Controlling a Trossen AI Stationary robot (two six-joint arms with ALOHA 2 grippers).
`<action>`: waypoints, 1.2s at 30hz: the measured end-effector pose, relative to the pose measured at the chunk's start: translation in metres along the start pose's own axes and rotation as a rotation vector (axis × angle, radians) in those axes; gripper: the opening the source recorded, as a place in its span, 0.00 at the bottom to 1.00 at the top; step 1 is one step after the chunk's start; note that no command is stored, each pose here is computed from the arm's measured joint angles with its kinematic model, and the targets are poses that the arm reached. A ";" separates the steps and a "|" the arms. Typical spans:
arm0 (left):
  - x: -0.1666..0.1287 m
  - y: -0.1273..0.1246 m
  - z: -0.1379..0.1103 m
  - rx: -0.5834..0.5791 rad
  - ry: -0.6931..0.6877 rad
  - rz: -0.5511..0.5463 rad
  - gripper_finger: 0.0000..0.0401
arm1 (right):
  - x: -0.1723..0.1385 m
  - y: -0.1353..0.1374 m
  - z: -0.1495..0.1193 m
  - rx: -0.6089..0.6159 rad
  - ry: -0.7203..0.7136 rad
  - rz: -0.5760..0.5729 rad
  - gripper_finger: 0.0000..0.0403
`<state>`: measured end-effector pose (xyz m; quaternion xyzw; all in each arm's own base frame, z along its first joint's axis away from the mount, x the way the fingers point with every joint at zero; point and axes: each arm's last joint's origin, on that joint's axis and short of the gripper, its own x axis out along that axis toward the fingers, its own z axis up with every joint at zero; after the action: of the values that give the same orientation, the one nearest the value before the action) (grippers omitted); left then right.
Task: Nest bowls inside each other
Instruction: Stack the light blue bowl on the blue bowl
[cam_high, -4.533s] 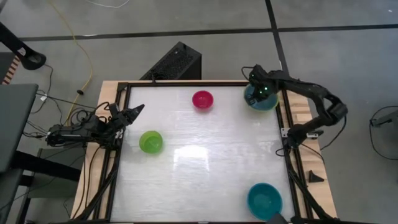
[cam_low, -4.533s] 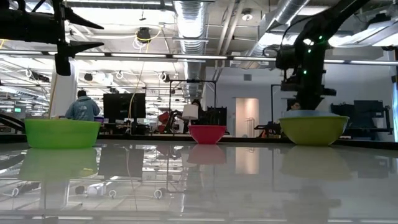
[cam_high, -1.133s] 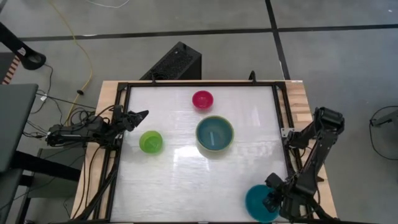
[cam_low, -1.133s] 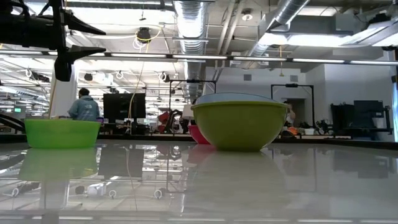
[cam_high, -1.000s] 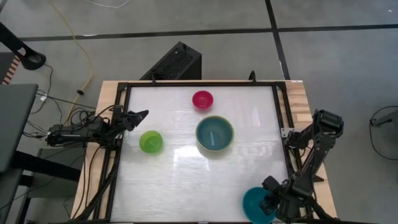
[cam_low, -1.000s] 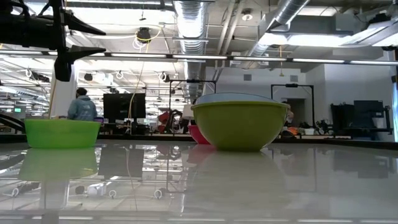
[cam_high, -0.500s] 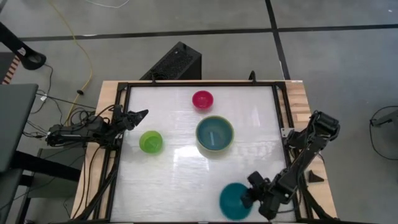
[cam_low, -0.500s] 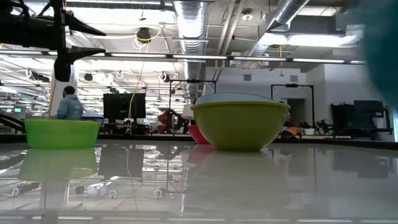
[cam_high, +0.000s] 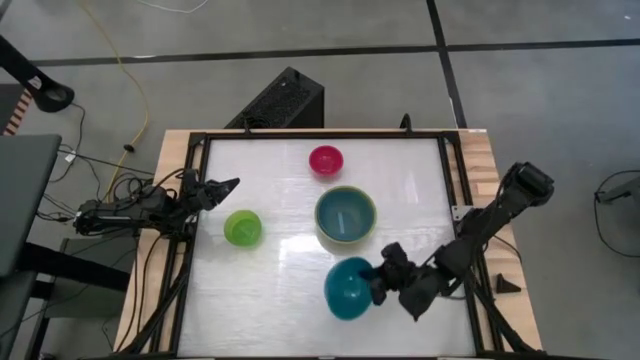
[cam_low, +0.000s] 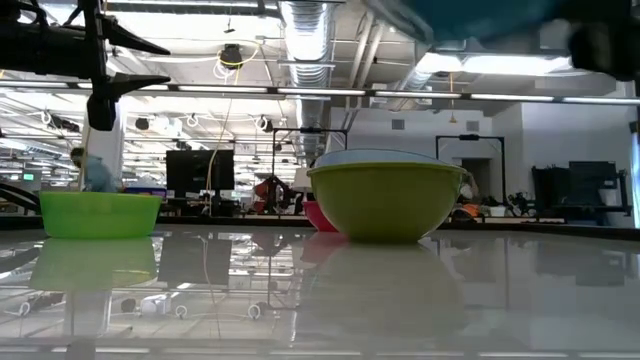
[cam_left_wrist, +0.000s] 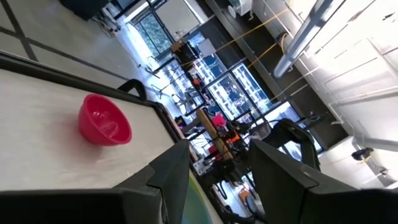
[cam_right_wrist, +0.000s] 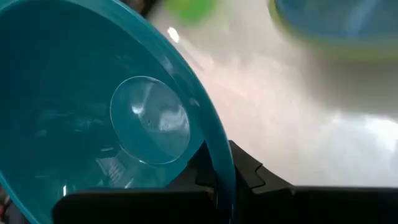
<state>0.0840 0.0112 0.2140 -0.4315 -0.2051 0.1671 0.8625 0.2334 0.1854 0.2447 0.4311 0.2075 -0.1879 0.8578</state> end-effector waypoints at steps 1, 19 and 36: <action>0.000 0.000 0.000 0.000 0.000 0.000 0.39 | -0.003 0.002 0.007 -0.018 -0.032 0.014 0.08; 0.000 0.002 -0.001 0.014 -0.003 0.024 0.39 | -0.013 -0.019 0.125 -0.164 -0.029 0.012 0.08; 0.000 0.001 0.000 -0.023 -0.013 0.026 0.39 | 0.026 -0.102 0.227 -0.250 0.279 0.069 0.08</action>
<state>0.0840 0.0118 0.2126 -0.4431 -0.2068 0.1786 0.8538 0.2482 -0.0608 0.2861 0.3499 0.3311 -0.0696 0.8736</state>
